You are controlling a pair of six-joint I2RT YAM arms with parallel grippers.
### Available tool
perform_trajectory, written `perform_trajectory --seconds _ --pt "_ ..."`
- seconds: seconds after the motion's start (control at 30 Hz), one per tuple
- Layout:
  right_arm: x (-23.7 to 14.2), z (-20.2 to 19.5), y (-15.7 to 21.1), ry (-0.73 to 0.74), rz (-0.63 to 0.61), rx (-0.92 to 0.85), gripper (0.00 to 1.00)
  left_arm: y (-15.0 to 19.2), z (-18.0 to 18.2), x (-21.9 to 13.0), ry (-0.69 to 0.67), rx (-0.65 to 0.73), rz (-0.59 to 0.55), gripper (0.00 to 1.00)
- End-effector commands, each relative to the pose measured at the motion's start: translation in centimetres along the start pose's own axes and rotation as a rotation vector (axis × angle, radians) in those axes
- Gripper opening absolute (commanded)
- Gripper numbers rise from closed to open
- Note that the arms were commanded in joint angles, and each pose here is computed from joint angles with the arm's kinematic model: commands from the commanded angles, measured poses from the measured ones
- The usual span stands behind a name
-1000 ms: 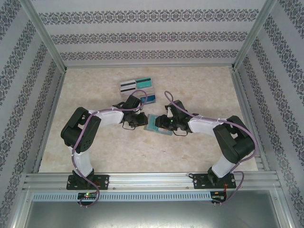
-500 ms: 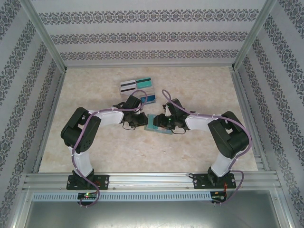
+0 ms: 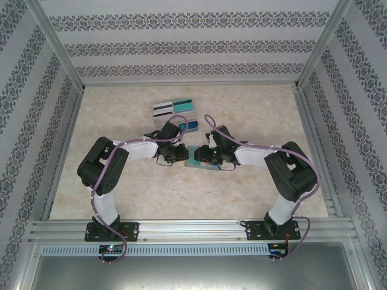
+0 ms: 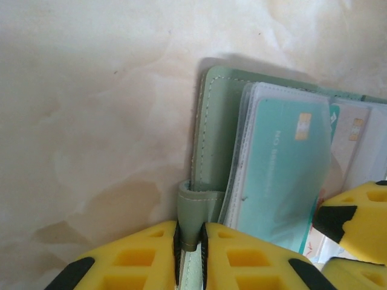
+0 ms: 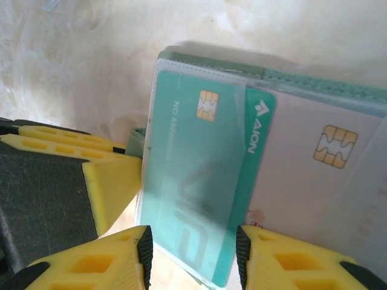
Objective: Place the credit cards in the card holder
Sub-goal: Insert the credit card into the card slot.
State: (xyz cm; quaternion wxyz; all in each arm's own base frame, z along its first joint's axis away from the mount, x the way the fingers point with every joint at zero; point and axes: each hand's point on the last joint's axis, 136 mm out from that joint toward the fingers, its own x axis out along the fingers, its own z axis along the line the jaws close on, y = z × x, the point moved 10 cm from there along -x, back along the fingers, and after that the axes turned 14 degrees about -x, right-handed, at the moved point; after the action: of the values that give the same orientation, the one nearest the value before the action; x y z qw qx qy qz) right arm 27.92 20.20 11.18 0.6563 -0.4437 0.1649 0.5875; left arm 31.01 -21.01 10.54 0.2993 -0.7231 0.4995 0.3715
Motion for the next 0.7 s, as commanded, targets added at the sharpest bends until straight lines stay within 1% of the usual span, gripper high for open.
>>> perform_trajectory --seconds 0.0,0.2,0.33,0.47,0.6,0.67 --pt "-1.2 -1.2 0.9 0.055 0.018 -0.002 0.44 1.4 0.5 -0.1 -0.05 0.014 0.049 0.18" --pt "-2.1 -1.9 1.1 0.082 0.019 -0.001 0.44 1.3 0.7 -0.1 -0.054 0.008 0.044 0.18" --pt "-2.2 -1.4 0.5 0.056 0.003 -0.008 0.45 1.1 0.2 -0.5 -0.04 0.012 0.04 0.18" --pt "-3.8 -0.5 -0.7 0.041 -0.031 -0.024 0.45 1.0 -0.5 -1.6 -0.024 0.023 0.028 0.19" --pt "-5.9 -0.8 -1.4 0.054 -0.072 -0.019 0.47 0.8 -1.7 -3.2 0.005 0.041 0.002 0.28" --pt "-6.5 -1.6 -1.4 0.071 -0.084 -0.006 0.47 0.7 -2.4 -4.0 0.023 0.049 -0.011 0.35"
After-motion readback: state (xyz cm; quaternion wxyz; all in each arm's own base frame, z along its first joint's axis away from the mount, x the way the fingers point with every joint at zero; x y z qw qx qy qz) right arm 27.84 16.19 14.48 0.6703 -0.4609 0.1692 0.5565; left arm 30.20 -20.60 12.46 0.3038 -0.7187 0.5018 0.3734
